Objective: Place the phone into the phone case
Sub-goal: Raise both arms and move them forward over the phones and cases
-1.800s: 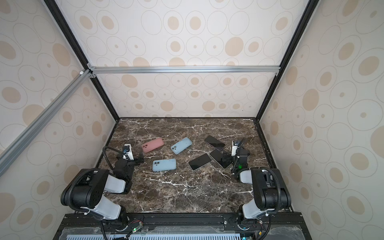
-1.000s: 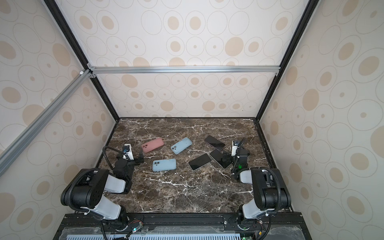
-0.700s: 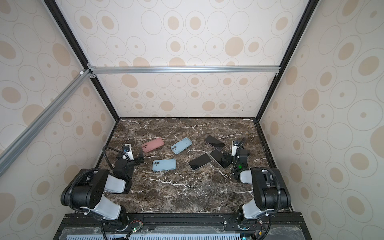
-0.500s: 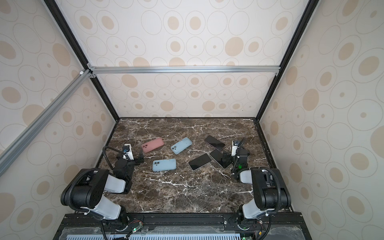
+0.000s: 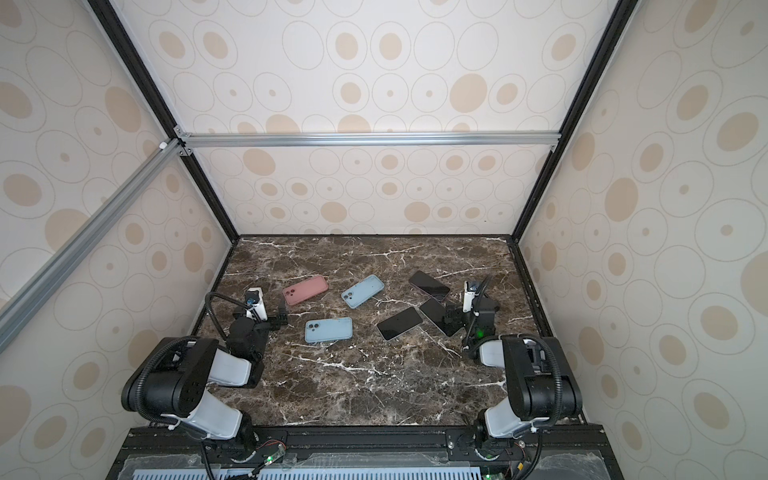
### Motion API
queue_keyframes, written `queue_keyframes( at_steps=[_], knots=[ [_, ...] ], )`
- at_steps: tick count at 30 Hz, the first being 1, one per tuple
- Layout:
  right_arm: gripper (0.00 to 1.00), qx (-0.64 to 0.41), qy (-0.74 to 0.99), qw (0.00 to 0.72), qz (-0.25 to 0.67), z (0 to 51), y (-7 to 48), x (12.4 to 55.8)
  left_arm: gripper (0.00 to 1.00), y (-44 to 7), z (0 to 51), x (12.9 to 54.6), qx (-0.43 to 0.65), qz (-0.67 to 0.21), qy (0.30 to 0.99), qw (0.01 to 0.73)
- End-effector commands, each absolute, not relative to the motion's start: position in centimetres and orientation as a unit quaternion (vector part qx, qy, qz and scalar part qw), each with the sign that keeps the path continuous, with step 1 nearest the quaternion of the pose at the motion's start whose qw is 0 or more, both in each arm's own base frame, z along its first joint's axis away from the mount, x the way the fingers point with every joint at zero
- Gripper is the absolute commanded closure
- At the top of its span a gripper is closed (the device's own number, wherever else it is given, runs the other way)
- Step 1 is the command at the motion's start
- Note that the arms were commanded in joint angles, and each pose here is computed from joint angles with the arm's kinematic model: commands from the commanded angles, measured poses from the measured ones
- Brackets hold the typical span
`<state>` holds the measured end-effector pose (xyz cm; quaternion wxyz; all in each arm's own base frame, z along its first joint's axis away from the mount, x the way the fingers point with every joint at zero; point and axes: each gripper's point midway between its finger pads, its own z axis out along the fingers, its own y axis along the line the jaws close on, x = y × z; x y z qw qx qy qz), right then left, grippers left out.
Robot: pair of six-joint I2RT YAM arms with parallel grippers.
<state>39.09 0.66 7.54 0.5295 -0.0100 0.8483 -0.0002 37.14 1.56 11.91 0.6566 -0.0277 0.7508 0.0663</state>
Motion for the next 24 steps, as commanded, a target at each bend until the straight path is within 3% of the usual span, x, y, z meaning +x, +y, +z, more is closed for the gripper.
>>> queue_keyframes(
  at_steps=[1,15,24],
  knots=[
    [0.0,-0.003,0.836,0.548,-0.009,9.2,0.4,39.9,0.0,2.4,14.2,37.8,-0.04,0.081,0.736,0.671],
    [0.0,0.025,0.858,0.514,0.006,13.4,0.4,37.9,0.0,3.3,18.7,36.9,-0.113,0.092,0.733,0.664],
    [0.0,-0.011,0.888,0.457,0.047,15.5,3.2,36.0,0.0,-0.7,21.6,36.7,-0.079,0.068,0.757,0.645]
  ],
)
